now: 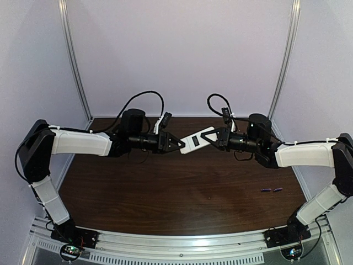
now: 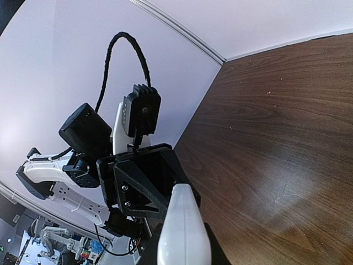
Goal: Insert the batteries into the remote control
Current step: Remove the battery cover from the remote control.
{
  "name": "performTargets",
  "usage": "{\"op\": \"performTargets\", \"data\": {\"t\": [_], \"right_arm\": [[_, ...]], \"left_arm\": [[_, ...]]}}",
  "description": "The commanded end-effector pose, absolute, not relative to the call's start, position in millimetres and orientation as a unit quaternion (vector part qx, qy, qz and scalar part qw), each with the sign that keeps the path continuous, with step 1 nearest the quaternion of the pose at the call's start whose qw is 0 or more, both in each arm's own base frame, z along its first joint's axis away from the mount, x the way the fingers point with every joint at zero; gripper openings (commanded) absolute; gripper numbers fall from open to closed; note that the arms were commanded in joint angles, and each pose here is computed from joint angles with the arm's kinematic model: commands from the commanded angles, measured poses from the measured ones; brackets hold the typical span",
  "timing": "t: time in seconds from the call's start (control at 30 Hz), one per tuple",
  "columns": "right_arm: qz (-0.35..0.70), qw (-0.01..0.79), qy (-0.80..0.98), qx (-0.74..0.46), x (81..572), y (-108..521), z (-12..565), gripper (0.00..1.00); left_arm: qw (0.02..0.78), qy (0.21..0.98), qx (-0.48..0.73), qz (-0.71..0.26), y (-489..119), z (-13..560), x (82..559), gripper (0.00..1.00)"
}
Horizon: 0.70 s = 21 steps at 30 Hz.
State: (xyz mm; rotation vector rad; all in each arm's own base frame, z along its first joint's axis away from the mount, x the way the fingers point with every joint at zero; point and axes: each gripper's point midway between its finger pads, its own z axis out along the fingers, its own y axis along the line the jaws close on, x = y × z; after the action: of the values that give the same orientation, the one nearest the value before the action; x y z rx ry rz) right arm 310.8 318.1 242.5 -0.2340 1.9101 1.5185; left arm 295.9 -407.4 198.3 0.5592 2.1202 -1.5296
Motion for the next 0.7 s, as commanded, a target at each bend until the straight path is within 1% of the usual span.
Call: {"op": "performTargets", "data": {"t": [0.0, 0.07, 0.1, 0.33, 0.47, 0.67], "right_arm": [[0.589, 0.358, 0.719, -0.089, 313.3, 315.0, 255.0, 0.00], [0.589, 0.357, 0.719, -0.088, 313.6, 314.8, 253.7, 0.00], [0.589, 0.356, 0.720, -0.088, 313.7, 314.8, 252.8, 0.00], [0.584, 0.358, 0.723, -0.087, 314.5, 313.5, 251.8, 0.00], [0.573, 0.361, 0.731, -0.083, 316.9, 311.5, 247.3, 0.00], [0.545, 0.363, 0.753, -0.068, 324.6, 304.4, 235.2, 0.00]], "left_arm": [[0.230, 0.787, 0.199, -0.537, -406.4, 183.5, 300.4, 0.42], [0.230, 0.788, 0.197, -0.536, -406.1, 182.4, 301.0, 0.43], [0.231, 0.789, 0.197, -0.534, -405.9, 181.9, 301.4, 0.41], [0.230, 0.793, 0.196, -0.529, -405.0, 179.5, 301.9, 0.24], [0.230, 0.792, 0.198, -0.530, -405.1, 180.0, 301.3, 0.20], [0.238, 0.774, 0.211, -0.548, -406.7, 193.4, 296.6, 0.03]]}}
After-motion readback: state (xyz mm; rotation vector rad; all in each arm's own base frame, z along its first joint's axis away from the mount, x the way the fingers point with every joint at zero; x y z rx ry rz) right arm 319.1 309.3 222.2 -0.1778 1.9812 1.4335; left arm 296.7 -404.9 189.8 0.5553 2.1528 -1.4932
